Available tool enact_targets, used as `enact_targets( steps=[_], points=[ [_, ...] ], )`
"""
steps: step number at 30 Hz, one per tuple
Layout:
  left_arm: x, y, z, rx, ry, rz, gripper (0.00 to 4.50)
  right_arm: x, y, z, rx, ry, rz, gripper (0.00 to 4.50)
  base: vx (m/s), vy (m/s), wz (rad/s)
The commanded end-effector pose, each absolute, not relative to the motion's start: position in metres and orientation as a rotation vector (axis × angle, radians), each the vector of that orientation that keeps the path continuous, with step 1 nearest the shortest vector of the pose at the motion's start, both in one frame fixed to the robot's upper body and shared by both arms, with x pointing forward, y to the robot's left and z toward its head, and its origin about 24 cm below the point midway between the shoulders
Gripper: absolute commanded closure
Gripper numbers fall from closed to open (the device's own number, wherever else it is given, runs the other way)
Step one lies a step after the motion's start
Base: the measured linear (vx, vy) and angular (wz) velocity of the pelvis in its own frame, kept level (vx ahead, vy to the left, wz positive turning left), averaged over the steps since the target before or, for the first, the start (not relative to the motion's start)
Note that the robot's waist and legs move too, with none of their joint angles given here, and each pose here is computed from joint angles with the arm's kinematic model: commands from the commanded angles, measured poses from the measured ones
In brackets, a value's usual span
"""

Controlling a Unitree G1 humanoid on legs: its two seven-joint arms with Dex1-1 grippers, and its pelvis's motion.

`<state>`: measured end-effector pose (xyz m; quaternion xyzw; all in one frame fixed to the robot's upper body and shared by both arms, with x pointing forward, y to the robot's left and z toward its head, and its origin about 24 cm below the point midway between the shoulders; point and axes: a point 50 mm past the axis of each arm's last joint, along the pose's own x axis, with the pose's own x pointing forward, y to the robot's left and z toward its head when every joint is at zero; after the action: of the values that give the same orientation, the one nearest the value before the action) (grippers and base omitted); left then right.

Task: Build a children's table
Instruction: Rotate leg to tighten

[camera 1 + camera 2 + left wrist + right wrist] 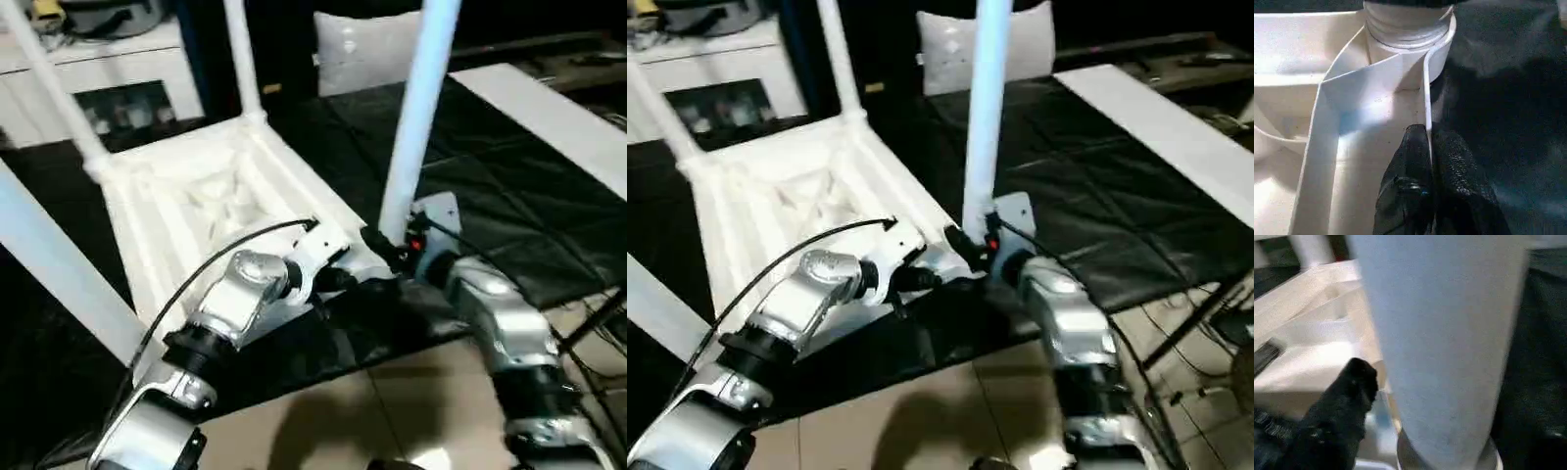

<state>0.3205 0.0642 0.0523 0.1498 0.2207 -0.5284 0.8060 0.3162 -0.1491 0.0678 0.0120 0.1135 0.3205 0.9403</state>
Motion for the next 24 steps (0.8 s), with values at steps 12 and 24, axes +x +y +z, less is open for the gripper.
enact_targets(
  steps=[12, 24],
  points=[
    [0.296, 0.092, 0.048, 0.607, 0.502, -1.605, 4.50, 0.285, -0.193, 0.093, -0.192, 0.309, 1.197, 0.04, 0.000, 0.000, 0.00],
    [0.280, 0.092, 0.052, 0.678, 0.507, -1.864, 4.50, 0.276, -0.177, 0.091, -0.158, 0.375, 1.492, 1.02, 0.000, 0.000, 0.00]
  ],
)
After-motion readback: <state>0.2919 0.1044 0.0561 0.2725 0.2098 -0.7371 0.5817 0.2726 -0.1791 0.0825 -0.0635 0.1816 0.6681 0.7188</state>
